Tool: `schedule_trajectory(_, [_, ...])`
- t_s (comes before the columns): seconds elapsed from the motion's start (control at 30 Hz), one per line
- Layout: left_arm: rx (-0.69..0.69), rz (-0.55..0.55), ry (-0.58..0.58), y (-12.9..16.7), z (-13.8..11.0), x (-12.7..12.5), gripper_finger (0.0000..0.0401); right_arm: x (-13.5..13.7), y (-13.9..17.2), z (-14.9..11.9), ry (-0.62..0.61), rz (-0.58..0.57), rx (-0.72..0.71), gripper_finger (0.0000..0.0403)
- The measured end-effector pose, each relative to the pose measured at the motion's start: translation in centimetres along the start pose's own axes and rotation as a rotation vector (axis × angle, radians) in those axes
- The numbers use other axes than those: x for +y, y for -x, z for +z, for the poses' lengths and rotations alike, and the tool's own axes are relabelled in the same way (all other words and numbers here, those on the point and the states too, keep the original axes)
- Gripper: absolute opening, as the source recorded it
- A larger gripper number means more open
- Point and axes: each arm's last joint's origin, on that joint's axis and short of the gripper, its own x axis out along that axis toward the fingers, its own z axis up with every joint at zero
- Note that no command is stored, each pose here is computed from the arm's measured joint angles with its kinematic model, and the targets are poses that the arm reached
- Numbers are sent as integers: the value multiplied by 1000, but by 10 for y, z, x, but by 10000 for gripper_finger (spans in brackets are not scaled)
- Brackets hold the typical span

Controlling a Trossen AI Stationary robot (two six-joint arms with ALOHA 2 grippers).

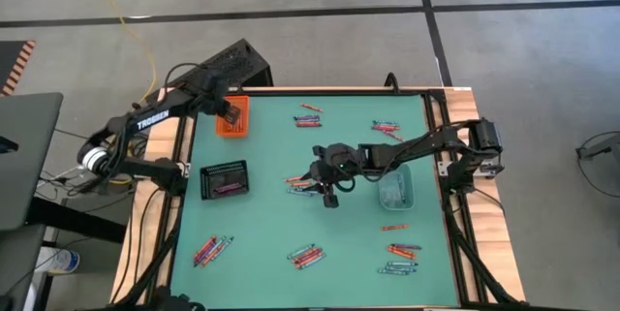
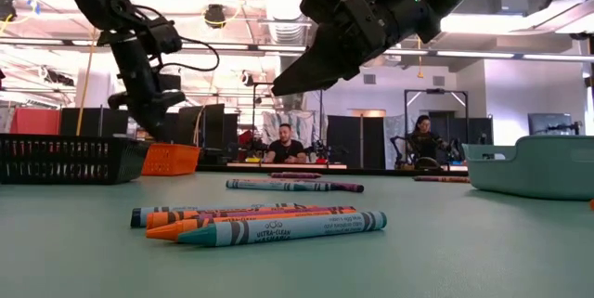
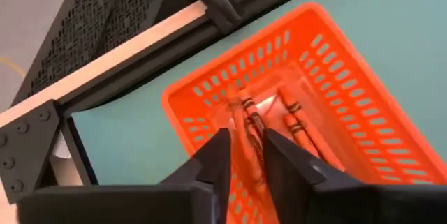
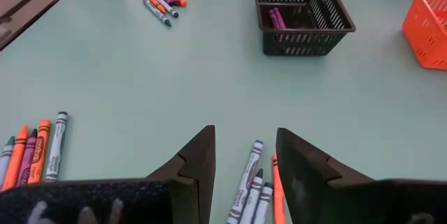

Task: Sort crayons
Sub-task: Put the orange crayon into the orange bin, then put the light blue crayon into the blue bin

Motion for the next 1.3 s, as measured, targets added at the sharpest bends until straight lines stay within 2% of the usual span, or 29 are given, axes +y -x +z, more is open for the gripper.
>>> schedule_trajectory(0.2, [-50, -27, -29, 15, 2, -2, 113, 0, 0, 0, -2, 0, 1, 146])
schedule_trajectory(0.3, [-82, -28, -30, 24, 2, -1, 120, 0, 0, 0, -3, 1, 0, 146])
schedule_trajectory(0.4, [-129, -82, -25, 37, 3, -2, 121, 1, 0, 0, -25, 1, 0, 146])
schedule_trajectory(0.5, [-187, -213, -36, 51, 3, -9, 121, 1, 0, 0, -42, 1, 0, 146])
schedule_trajectory(0.6, [-240, -428, -64, 64, 2, -27, 121, 0, 0, 0, -52, 0, 1, 146])
schedule_trajectory(0.77, [-341, -792, -240, 72, -18, -80, 122, -1, 1, -5, -92, -82, 57, 146])
schedule_trajectory(1.0, [-526, -1121, -527, 85, -71, -148, 122, 2, -1, -21, -169, -119, 199, 146])
schedule_trajectory(1.13, [-610, -1216, -635, 101, -94, -167, 122, 10, -2, -18, -153, -101, 179, 146])
schedule_trajectory(1.3, [-646, -1168, -683, 112, -114, -178, 122, 23, -11, -22, -121, -147, 181, 146])
